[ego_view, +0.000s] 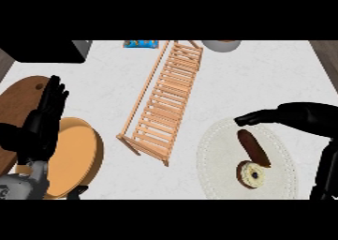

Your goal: Pick the cupcake from the placemat and place it in the tiered shelf

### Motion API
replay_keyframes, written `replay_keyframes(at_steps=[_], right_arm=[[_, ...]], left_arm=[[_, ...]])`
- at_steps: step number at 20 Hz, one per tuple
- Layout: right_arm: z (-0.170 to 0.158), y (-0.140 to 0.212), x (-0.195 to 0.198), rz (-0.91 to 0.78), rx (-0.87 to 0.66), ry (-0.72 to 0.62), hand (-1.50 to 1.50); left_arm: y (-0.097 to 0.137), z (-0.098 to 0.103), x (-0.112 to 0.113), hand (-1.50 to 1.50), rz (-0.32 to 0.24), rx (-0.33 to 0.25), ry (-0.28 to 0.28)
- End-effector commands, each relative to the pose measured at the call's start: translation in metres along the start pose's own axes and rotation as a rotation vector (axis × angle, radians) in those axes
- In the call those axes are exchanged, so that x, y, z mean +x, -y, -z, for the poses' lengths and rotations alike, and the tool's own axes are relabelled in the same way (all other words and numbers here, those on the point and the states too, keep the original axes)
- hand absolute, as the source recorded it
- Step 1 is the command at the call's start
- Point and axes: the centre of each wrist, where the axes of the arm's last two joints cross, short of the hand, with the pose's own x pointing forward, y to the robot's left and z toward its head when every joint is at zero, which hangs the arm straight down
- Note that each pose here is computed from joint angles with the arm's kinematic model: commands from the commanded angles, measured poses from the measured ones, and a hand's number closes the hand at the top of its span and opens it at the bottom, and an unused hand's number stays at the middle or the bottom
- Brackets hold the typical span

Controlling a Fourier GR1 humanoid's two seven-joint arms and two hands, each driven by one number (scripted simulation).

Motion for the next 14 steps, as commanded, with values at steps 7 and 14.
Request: replay_keyframes(at_steps=[7, 14], right_arm=[[0.030, -0.036, 0.107, -0.679, 0.265, -0.181, -1.50], [0.020, -0.084, 0.074, -0.822, 0.235, -0.348, -1.50]], left_arm=[[-0.017, -0.002, 0.001, 0.00, 0.004, 0.036, -0.030], [-0.015, -0.022, -0.014, 0.00, 0.003, 0.016, -0.016]])
